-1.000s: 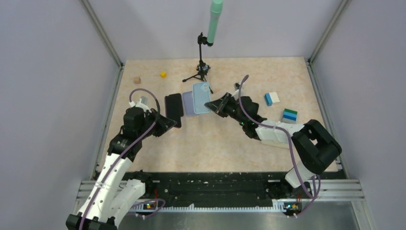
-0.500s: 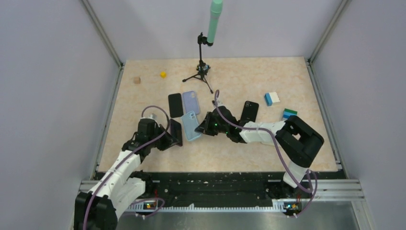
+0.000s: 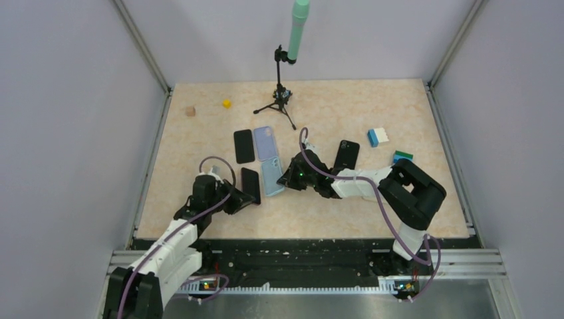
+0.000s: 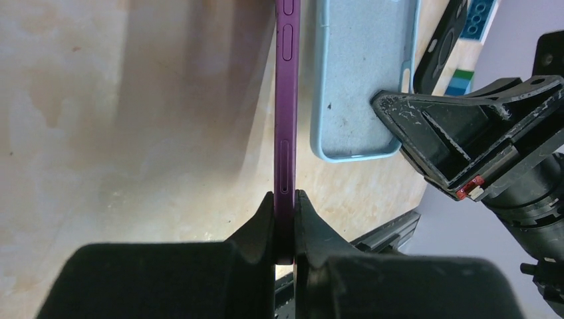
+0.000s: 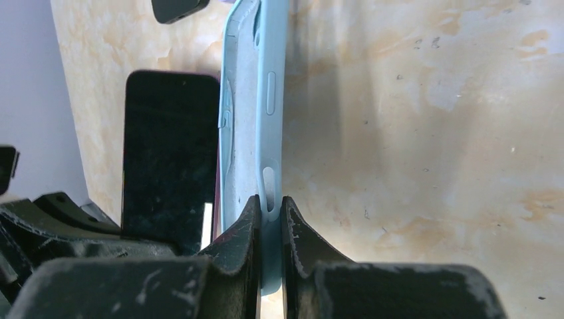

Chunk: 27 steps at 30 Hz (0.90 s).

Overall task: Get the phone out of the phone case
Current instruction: Place the phone at the center of the board.

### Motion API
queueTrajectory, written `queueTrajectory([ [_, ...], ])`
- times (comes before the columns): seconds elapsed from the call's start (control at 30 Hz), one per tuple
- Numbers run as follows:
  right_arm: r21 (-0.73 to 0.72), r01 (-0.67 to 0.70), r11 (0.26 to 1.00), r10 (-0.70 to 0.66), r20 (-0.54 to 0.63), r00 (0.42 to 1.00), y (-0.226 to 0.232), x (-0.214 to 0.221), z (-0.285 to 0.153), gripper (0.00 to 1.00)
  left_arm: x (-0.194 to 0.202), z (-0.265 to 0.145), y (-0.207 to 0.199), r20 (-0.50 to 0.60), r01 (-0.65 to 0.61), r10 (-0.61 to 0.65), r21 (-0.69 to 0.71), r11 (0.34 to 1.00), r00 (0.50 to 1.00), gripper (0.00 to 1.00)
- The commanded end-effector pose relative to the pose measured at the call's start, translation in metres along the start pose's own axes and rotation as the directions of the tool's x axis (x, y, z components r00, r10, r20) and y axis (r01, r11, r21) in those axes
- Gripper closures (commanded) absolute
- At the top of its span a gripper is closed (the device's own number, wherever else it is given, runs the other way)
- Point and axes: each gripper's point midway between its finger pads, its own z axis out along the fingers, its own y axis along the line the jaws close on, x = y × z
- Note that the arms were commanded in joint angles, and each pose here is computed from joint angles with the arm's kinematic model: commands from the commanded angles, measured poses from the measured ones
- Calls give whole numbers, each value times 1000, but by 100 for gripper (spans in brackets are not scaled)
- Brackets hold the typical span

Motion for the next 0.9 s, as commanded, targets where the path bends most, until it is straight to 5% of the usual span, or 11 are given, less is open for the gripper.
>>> queueTrajectory([
  [0.0, 29, -27, 999, 25, 53, 998, -5, -6, 2, 100, -8, 0, 12, 100, 106, -104, -18, 994, 990, 100],
  [0.2, -17, 22, 1000, -23, -38, 999, 8, 6, 10, 96, -14, 1, 12, 136, 95, -93, -6, 995, 986, 100],
  [0.37, -26, 46, 999, -48, -63, 997, 12, 8, 9, 83, -5, 9, 7, 27, 83, -82, -27, 996, 996, 100],
  [0.7, -33, 70, 997, -72, -79, 994, 19, 7, 8, 76, 9, 19, 17, -87, 56, -63, -71, 996, 994, 100],
  [0.87, -2, 105, 994, -105, -63, 992, 14, 2, 2, 55, 11, 13, 33, -85, 34, -48, -167, 985, 995, 96],
])
